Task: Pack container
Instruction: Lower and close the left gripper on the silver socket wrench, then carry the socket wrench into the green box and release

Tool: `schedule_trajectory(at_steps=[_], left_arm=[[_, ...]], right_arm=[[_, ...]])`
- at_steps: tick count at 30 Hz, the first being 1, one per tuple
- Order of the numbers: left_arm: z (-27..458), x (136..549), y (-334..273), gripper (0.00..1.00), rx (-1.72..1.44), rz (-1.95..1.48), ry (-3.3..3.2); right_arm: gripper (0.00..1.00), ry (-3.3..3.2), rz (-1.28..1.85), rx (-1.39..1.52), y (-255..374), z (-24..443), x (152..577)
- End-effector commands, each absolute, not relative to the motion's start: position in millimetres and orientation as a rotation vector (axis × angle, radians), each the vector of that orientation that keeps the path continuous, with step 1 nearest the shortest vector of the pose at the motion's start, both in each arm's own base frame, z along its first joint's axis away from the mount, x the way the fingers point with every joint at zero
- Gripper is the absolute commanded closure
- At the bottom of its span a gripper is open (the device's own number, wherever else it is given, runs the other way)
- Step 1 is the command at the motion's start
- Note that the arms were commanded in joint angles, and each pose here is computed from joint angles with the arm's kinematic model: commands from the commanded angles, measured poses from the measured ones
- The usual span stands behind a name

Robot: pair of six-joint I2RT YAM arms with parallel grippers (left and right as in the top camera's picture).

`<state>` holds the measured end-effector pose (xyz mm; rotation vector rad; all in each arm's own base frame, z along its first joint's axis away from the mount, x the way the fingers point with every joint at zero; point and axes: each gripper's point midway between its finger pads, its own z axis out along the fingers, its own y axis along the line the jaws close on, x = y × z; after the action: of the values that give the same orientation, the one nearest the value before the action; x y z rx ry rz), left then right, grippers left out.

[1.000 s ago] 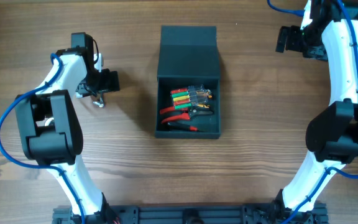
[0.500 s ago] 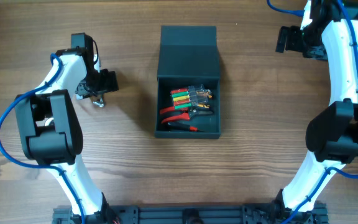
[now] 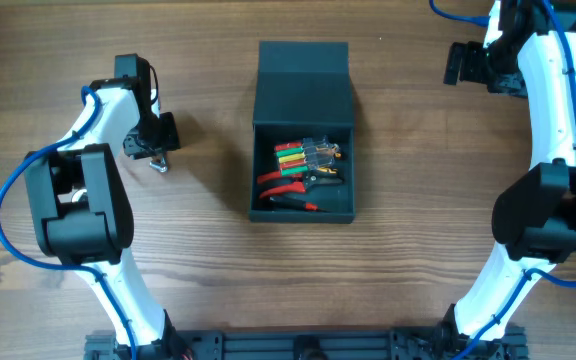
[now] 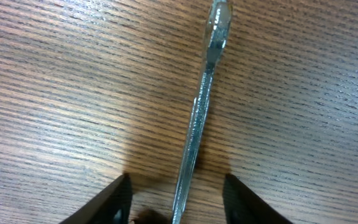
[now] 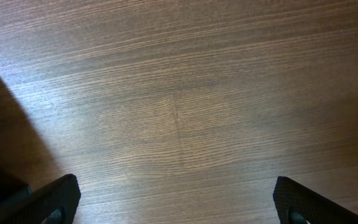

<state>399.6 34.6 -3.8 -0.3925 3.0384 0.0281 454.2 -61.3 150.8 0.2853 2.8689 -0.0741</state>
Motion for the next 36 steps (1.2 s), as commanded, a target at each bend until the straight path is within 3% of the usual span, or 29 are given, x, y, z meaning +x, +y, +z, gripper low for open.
schedule_trajectory(at_steps=[1, 6, 11, 15, 17, 26, 32, 36], left_arm=[[-19, 391, 30, 0.57, -0.394, 0.022, 3.087], [-19, 391, 30, 0.79, -0.394, 0.022, 3.086], [-19, 392, 28, 0.88, -0.394, 0.003, 3.086], [-19, 392, 27, 0.88, -0.395, -0.007, 3.086], [-19, 392, 27, 0.96, -0.394, -0.007, 3.087], [18, 405, 24, 0.96, -0.375, -0.033, 2.998], [101, 425, -8, 0.96, -0.148, -0.119, 2.839], [167, 430, -55, 0.96, 0.261, -0.109, 2.660]], right_arm=[[0.00, 2.881, -0.076, 0.256, -61, 148, 454], [0.00, 2.881, -0.077, 0.256, -61, 148, 454], [0.00, 2.881, -0.076, 0.256, -61, 148, 454], [0.00, 2.884, -0.076, 0.257, -61, 148, 453], [0.00, 2.885, -0.076, 0.256, -61, 148, 453], [0.00, 2.887, -0.076, 0.257, -61, 147, 452], [0.00, 2.888, -0.076, 0.254, -61, 147, 452], [0.00, 2.899, -0.076, 0.255, -61, 147, 449]])
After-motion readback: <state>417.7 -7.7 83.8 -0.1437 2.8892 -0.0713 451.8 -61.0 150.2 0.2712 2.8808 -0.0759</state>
